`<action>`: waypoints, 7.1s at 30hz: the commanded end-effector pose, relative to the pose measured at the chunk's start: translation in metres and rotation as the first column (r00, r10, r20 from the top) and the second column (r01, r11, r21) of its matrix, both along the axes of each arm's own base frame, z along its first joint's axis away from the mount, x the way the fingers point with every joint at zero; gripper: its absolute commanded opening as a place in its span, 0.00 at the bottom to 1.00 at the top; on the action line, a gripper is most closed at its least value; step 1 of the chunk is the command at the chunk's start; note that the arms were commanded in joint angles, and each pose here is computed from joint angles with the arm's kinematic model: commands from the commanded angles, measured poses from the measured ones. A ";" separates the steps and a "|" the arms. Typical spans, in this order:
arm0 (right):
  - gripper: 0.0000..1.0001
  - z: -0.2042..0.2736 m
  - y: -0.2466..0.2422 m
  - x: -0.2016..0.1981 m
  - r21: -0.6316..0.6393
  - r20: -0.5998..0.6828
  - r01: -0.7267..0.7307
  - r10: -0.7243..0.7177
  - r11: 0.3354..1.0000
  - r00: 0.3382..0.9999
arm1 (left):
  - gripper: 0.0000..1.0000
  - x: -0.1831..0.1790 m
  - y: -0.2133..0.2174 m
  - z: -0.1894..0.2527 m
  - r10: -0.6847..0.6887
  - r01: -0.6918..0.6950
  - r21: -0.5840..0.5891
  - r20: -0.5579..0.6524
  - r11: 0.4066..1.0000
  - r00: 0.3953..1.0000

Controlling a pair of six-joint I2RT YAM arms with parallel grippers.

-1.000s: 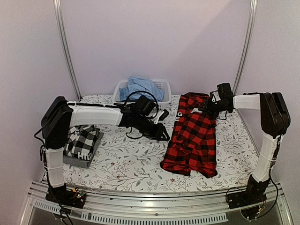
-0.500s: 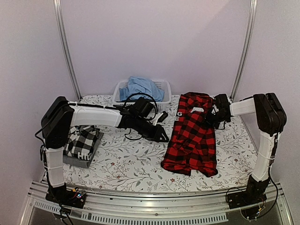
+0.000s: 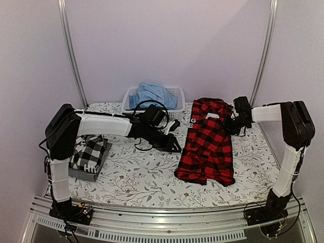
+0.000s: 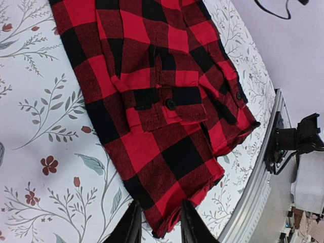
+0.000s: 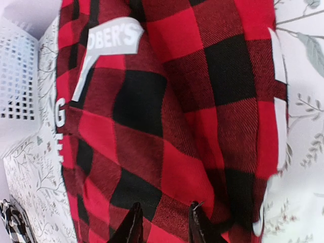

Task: Fold and stack the long sleeve shirts
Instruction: Adjust the sleeve of the rectangle-folded shirt, then move the rectangle-folded shirt to the center of the board, then pick up the rectangle-folded shirt from the center of the board.

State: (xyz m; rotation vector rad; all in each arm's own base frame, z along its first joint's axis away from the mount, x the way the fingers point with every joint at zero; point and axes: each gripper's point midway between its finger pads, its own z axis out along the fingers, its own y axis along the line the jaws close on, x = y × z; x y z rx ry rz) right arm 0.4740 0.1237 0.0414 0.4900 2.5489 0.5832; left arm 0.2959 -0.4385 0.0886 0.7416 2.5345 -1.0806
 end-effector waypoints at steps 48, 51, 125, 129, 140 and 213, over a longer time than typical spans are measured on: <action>0.42 0.103 0.032 -0.048 -0.090 0.198 -0.098 0.114 0.991 0.974 | 0.36 0.028 -0.053 -0.063 0.049 -0.052 0.186 0.021 0.981 0.999; 0.42 0.105 0.031 -0.048 -0.090 0.203 -0.096 0.112 0.991 0.973 | 0.33 0.025 -0.055 -0.062 0.043 -0.044 0.181 0.010 0.983 0.999; 0.61 0.074 0.038 -0.150 -0.077 0.065 -0.189 0.194 0.979 0.979 | 0.42 0.020 0.007 0.014 0.110 -0.110 0.011 0.011 0.994 0.994; 0.59 0.065 0.036 -0.191 -0.072 0.019 -0.186 0.188 0.980 0.982 | 0.42 0.012 0.013 0.011 0.099 -0.099 -0.018 -0.024 0.995 0.995; 0.47 0.022 0.030 -0.286 -0.046 -0.179 -0.146 0.136 0.988 0.974 | 0.42 -0.018 0.019 -0.023 0.055 -0.063 -0.038 -0.171 0.997 0.984; 0.48 -0.003 0.060 -0.334 0.173 -0.205 0.036 0.000 0.984 0.979 | 0.00 -0.114 0.029 -0.053 -0.168 0.192 0.049 -0.310 0.980 0.936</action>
